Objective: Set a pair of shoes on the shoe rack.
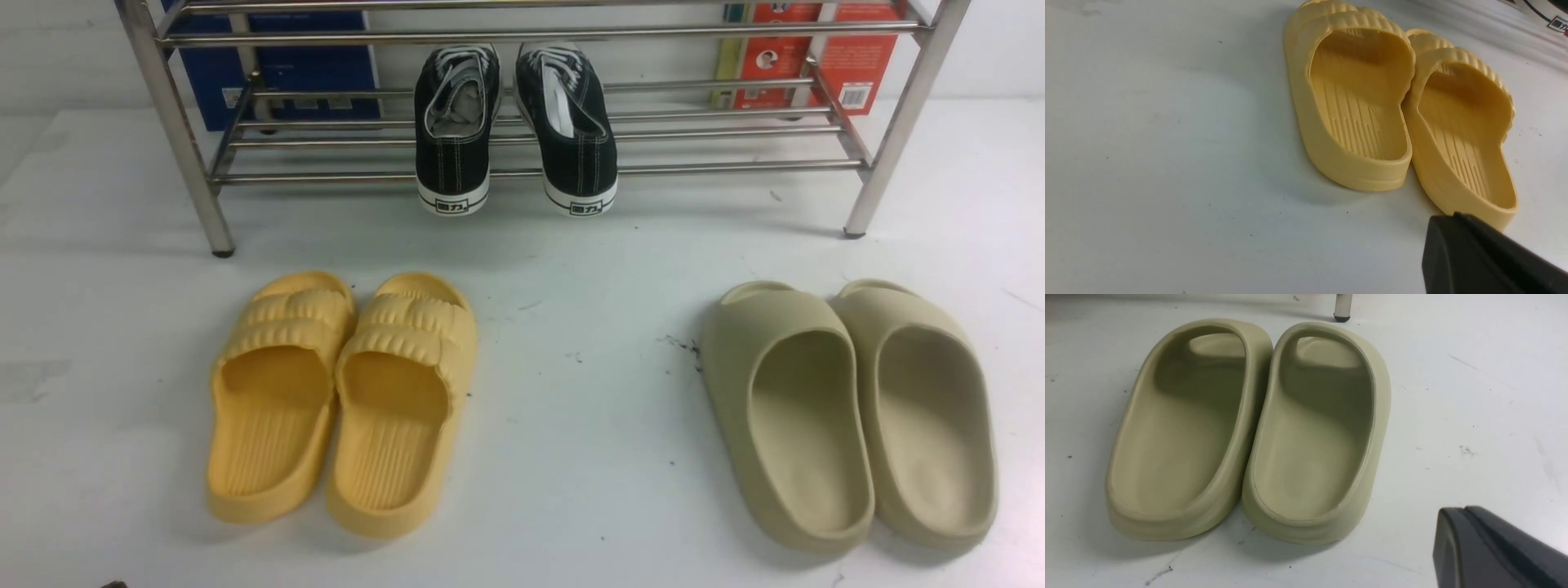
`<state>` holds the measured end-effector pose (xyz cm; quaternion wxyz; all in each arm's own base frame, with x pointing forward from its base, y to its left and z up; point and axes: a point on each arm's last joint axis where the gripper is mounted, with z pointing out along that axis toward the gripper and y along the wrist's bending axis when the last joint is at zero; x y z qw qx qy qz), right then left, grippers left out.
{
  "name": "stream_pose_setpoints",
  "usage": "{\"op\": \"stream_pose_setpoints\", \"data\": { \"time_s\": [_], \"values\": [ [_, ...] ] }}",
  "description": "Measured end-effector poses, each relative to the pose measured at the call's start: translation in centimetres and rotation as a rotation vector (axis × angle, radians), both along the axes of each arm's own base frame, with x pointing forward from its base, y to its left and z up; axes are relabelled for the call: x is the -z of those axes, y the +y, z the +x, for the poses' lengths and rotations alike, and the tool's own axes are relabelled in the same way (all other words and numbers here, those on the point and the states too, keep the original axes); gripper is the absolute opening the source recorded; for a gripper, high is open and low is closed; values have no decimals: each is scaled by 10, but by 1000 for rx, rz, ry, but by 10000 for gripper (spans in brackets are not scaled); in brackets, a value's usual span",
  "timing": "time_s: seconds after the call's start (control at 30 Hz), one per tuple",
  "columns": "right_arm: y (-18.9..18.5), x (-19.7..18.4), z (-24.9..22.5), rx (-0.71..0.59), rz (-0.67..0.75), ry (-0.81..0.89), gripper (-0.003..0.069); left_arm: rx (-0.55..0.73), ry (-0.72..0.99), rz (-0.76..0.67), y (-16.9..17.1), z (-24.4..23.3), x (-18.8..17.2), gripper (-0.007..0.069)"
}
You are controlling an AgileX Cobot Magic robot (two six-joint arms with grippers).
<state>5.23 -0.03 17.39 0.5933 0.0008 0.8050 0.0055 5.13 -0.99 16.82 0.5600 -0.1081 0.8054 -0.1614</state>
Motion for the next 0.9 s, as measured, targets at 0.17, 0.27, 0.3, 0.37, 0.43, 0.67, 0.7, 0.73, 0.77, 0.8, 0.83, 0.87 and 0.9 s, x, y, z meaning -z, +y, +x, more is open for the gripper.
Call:
{"op": "stream_pose_setpoints", "data": {
  "time_s": [0.17, 0.27, 0.3, 0.37, 0.43, 0.67, 0.7, 0.73, 0.77, 0.8, 0.83, 0.87, 0.9],
  "values": [
    [0, 0, 0, 0, 0, 0, 37, 0, 0, 1, 0, 0, 0, -13],
    [0, 0, 0, 0, 0, 0, 37, 0, 0, 2, 0, 0, 0, -13],
    [0, 0, 0, 0, 0, 0, 37, 0, 0, 2, 0, 0, 0, -13],
    [0, 0, 0, 0, 0, 0, 39, 0, 0, 2, 0, 0, 0, -13],
    [0, 0, 0, 0, 0, 0, 42, 0, 0, 2, 0, 0, 0, -13],
    [0, 0, 0, 0, 0, 0, 52, 0, 0, 2, 0, 0, 0, -13],
    [0, 0, 0, 0, 0, 0, 54, 0, 0, 2, 0, 0, 0, -13],
    [0, 0, 0, 0, 0, 0, 55, 0, 0, 2, 0, 0, 0, -13],
    [0, 0, 0, 0, 0, 0, 55, 0, 0, 2, 0, 0, 0, -13],
    [0, 0, 0, 0, 0, 0, 57, 0, 0, 2, 0, 0, 0, -13],
    [0, 0, 0, 0, 0, 0, 58, 0, 0, 2, 0, 0, 0, -13],
    [0, 0, 0, 0, 0, 0, 59, 0, 0, 2, 0, 0, 0, -13],
    [0, 0, 0, 0, 0, 0, 60, 0, 0, 2, 0, 0, 0, -13]
  ]
}}
